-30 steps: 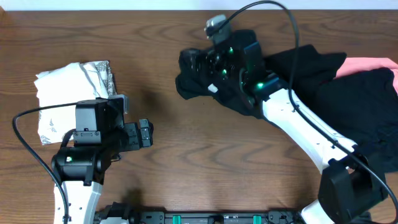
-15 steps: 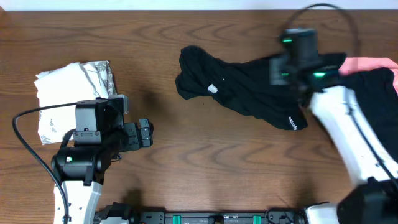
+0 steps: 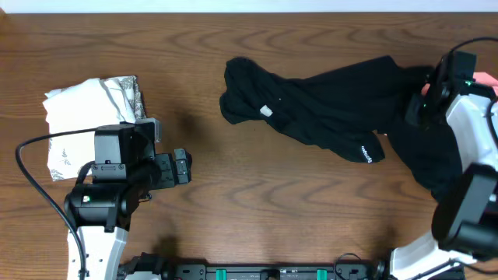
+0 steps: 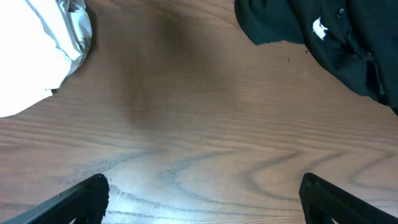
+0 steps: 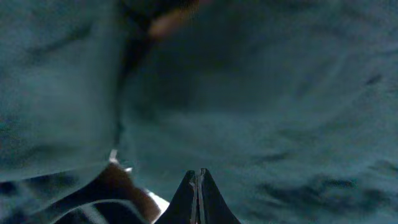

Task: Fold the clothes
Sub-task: 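Release the shirt and return the right gripper to the right pile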

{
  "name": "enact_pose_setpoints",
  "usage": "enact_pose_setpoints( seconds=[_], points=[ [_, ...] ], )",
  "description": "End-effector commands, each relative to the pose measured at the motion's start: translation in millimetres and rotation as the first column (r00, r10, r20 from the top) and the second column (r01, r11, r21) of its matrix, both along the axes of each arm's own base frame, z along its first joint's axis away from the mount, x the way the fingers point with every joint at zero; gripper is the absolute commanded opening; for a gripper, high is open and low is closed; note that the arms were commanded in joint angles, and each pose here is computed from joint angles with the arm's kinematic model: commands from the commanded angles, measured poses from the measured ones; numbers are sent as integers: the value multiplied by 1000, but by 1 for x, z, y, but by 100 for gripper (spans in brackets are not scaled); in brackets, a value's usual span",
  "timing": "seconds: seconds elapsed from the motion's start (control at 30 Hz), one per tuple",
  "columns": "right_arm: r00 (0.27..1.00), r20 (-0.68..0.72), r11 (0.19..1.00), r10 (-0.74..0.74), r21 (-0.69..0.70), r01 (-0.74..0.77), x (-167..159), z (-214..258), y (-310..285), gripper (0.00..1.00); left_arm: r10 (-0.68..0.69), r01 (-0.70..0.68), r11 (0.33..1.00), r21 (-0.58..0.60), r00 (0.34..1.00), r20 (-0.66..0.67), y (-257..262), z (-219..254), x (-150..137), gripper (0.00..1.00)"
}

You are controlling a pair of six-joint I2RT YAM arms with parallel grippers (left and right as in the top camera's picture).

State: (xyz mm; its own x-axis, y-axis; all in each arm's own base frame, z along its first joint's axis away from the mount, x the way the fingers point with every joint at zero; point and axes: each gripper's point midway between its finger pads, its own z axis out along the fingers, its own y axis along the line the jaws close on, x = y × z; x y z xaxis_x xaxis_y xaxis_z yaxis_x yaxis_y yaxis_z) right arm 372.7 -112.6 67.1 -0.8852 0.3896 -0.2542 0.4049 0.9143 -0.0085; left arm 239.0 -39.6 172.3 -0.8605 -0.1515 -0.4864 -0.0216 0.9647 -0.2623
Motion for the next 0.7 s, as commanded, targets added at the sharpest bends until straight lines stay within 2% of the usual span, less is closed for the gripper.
enact_pose_setpoints(
  seconds=[0.0,0.3,0.5,0.67],
  points=[
    [998,-48,999,41,35,-39,-1,-22,1,1,-15,15,1000,2,1000,16,-1,6,2,98],
    [994,-108,1000,23,18,-22,2,-71,-19,1,-16,16,1000,2,1000,16,-1,6,2,98],
    [994,-76,994,-73,-82,66,2,-72,-65,3,-16,16,1000,2,1000,16,-1,6,2,98],
    [983,-43,981,-176,-90,172,-10,-71,-103,6,-16,16,1000,2,1000,16,-1,6,2,98]
  ],
)
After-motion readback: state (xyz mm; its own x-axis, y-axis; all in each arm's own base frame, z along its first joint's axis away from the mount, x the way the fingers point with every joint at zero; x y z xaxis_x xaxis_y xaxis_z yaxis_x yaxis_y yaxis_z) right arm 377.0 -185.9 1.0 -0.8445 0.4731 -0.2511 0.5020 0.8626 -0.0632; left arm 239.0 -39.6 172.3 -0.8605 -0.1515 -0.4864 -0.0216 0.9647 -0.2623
